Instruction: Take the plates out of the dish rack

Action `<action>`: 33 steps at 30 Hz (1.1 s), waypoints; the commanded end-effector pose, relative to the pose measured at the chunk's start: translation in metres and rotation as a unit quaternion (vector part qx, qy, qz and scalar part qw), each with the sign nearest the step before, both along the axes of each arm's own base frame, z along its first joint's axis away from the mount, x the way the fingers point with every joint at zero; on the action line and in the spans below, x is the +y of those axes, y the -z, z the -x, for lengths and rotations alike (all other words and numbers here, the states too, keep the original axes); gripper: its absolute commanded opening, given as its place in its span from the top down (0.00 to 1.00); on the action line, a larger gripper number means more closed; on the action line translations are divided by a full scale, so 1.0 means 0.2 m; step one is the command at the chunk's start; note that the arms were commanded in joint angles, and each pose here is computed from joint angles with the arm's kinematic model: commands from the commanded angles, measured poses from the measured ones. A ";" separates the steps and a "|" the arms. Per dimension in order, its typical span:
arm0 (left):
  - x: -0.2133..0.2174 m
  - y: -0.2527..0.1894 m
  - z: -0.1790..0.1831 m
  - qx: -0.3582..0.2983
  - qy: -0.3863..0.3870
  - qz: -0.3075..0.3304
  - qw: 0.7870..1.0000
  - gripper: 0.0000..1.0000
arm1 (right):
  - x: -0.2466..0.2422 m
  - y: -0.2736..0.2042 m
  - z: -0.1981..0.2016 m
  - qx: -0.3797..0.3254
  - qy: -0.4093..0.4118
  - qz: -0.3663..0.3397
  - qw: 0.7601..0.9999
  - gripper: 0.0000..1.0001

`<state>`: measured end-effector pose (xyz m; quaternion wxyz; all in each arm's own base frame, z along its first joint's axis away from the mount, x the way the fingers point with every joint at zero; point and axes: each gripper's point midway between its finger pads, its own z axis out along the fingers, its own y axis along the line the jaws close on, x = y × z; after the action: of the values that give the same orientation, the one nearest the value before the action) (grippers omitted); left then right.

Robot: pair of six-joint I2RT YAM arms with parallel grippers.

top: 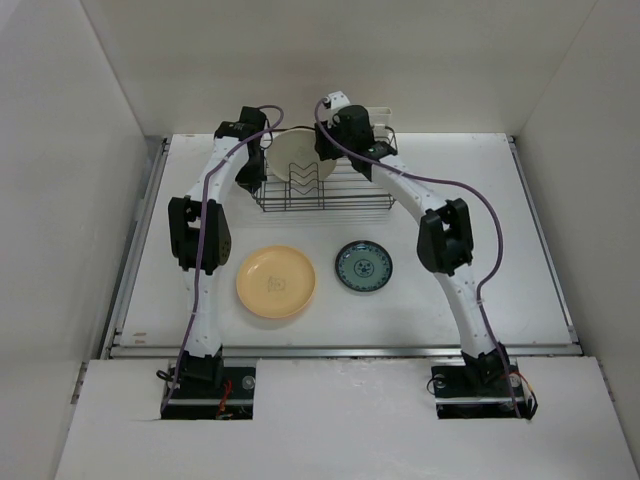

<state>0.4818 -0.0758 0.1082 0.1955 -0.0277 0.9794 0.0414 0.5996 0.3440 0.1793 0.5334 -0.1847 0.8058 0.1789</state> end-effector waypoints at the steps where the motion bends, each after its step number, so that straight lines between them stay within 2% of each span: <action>1: 0.05 -0.08 -0.01 -0.016 -0.008 -0.023 1.000 1.00 | 0.11 -0.30 0.00 -0.073 -0.037 -0.055 0.995 0.55; 5: 0.05 -0.08 0.00 -0.012 -0.008 -0.024 1.000 1.00 | 0.03 -0.30 -0.03 -0.079 0.001 -0.038 0.996 0.98; 6: 0.05 -0.08 0.01 -0.011 -0.006 -0.019 1.000 1.00 | 0.00 -0.27 -0.03 -0.079 0.013 -0.027 0.996 1.00; 9: 0.04 -0.08 0.01 -0.011 -0.009 -0.013 1.000 1.00 | -0.08 -0.43 0.01 -0.119 0.030 -0.017 0.992 1.00; 15: 0.02 -0.07 0.03 -0.003 -0.027 -0.003 1.000 1.00 | -0.28 -0.81 0.05 -0.177 0.118 -0.032 0.977 1.00; 18: 0.02 -0.07 0.03 -0.004 -0.032 -0.001 0.999 1.00 | -0.42 -0.90 0.10 -0.174 0.182 -0.027 0.967 1.00; 20: 0.02 -0.07 0.03 -0.004 -0.032 -0.001 0.999 1.00 | -0.52 -0.85 0.14 -0.145 0.219 0.003 0.965 1.00; 23: 0.02 -0.07 0.03 -0.004 -0.032 -0.001 0.999 1.00 | -0.60 -0.80 0.26 -0.101 0.225 0.032 0.969 1.00; 26: 0.02 -0.07 0.03 -0.004 -0.032 -0.001 0.999 1.00 | -0.56 -0.70 0.46 -0.056 0.150 0.033 0.987 1.00; 27: 0.02 -0.07 0.03 -0.003 -0.028 -0.003 1.000 1.00 | -0.42 -0.53 0.60 -0.005 0.041 0.034 0.999 1.00; 28: 0.02 -0.07 0.03 -0.003 -0.028 -0.003 1.000 1.00 | -0.36 -0.54 0.73 0.006 -0.029 0.026 0.999 1.00; 30: 0.02 -0.07 0.03 -0.003 -0.028 -0.003 1.000 1.00 | -0.25 -0.43 0.94 0.050 -0.157 0.023 0.986 1.00; 31: 0.02 -0.07 0.03 -0.003 -0.028 -0.003 1.000 1.00 | -0.17 -0.33 1.10 0.101 -0.220 0.010 0.970 1.00; 33: 0.02 -0.07 0.03 -0.002 -0.022 0.000 1.000 1.00 | -0.11 -0.22 1.21 0.147 -0.259 0.008 0.955 1.00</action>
<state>0.4783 -0.0718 0.1076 0.1887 -0.0283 0.9804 0.0493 0.4292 0.2796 0.2613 0.4741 -0.2667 0.8147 0.2011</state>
